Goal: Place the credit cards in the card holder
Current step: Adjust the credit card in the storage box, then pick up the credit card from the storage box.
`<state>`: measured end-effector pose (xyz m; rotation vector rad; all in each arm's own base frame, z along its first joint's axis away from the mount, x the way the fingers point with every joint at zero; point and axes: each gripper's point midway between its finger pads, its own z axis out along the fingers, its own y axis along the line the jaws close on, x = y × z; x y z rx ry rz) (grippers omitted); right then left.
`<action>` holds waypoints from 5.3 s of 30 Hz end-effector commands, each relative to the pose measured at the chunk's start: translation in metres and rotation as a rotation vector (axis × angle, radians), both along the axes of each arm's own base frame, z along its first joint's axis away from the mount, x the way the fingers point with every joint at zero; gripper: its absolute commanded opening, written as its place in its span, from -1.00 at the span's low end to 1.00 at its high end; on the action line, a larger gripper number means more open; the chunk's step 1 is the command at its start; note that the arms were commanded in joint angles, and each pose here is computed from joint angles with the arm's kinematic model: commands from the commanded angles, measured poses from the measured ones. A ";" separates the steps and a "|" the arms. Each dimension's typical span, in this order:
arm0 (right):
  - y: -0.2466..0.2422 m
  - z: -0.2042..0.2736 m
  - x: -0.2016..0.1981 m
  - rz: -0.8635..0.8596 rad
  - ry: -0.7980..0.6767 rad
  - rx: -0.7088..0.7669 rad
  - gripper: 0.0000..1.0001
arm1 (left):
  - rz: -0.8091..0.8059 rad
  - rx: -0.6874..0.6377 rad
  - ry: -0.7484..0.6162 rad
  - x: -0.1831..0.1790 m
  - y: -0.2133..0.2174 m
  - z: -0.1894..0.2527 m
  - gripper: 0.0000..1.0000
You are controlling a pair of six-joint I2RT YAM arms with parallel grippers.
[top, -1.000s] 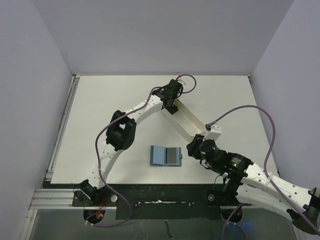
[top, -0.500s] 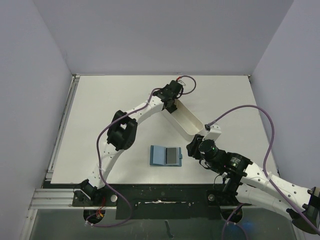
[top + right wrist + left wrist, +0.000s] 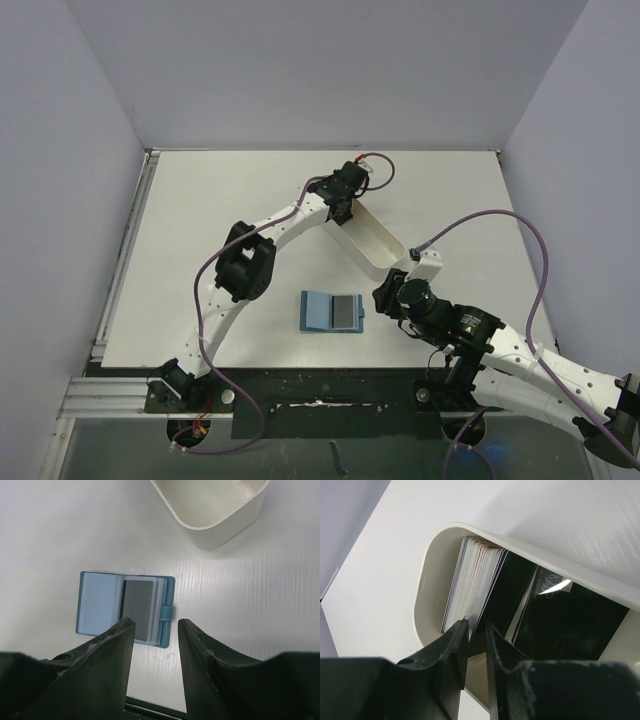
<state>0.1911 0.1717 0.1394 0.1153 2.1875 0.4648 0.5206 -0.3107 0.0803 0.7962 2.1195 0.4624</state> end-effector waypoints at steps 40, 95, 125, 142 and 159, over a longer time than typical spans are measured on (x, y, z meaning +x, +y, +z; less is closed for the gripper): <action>0.004 0.016 0.006 -0.018 -0.046 0.043 -0.17 | 0.026 -0.026 -0.191 0.010 -0.009 0.080 -1.00; 0.017 0.038 0.009 0.013 -0.075 0.105 -0.18 | -0.135 -0.545 -0.002 0.007 -0.016 0.086 -1.00; 0.014 0.025 0.010 -0.004 -0.047 0.068 -0.17 | -0.023 -0.207 -0.112 0.044 0.004 0.017 -0.14; 0.012 0.026 0.010 -0.008 -0.048 0.070 -0.16 | 0.032 -0.127 -0.194 0.053 0.015 0.036 -0.09; 0.012 0.027 0.012 -0.014 -0.052 0.060 -0.15 | 0.020 -0.096 -0.182 0.058 0.017 0.022 -0.34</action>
